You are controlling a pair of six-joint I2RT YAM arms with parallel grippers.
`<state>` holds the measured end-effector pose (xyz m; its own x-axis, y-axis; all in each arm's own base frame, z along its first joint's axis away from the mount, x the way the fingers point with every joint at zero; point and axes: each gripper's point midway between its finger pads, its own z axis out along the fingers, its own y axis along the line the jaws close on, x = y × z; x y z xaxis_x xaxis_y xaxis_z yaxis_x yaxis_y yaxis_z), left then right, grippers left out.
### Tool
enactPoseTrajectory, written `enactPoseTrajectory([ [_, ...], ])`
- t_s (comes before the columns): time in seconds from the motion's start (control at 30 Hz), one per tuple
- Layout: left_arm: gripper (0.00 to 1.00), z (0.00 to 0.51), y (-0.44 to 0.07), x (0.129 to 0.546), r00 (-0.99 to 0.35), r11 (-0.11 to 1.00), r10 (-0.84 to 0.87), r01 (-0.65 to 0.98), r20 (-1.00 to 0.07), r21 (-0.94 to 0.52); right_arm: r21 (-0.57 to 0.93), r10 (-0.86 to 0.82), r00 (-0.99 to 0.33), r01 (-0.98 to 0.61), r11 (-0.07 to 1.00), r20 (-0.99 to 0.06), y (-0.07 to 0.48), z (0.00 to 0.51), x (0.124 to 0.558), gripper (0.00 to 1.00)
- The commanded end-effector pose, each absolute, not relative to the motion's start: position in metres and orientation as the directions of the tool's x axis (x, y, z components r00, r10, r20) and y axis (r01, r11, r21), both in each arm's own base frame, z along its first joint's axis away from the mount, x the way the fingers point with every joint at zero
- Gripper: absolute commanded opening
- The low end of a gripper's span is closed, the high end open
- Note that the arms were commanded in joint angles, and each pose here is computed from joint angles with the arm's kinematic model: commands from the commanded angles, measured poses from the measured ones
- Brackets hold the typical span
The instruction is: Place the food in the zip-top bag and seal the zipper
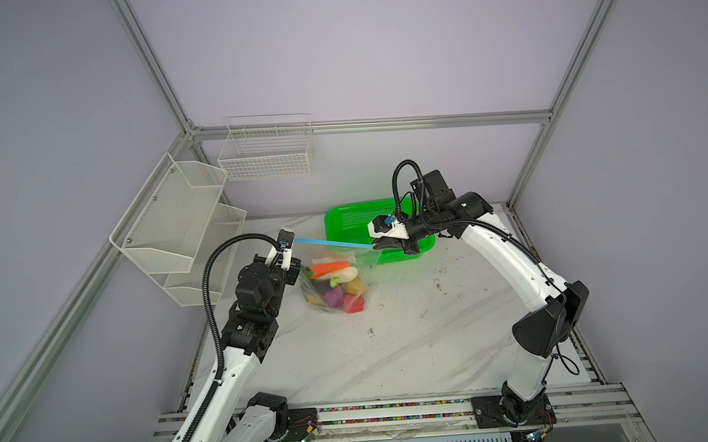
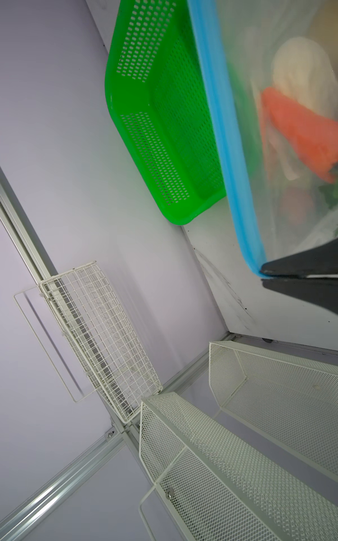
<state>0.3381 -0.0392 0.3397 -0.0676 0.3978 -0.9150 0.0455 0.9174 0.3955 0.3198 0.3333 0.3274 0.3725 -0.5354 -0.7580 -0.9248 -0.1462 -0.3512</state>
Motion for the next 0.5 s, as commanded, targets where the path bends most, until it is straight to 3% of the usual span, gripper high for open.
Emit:
enactPoseTrajectory([
  [0.0,0.00,0.350,-0.049,0.331,0.014,0.934,0.342,0.104,-0.940,0.342,-0.368,-0.498,0.383,-0.920,-0.133,-0.778,0.327,0.345,0.312,0.27],
  [0.07,0.00,0.359,-0.069,0.324,0.076,0.923,0.315,0.208,-0.946,0.324,-0.369,-0.481,0.389,-0.919,-0.140,-0.786,0.333,0.349,0.307,0.41],
  [0.27,0.00,0.389,-0.107,0.299,0.239,0.850,0.264,0.400,-0.934,0.343,-0.382,-0.468,0.409,-0.911,-0.157,-0.784,0.365,0.350,0.298,0.64],
  [0.47,0.00,0.391,-0.115,0.283,0.298,0.810,0.284,0.434,-0.911,0.394,-0.350,-0.496,0.390,-0.920,-0.177,-0.775,0.383,0.346,0.312,0.72],
])
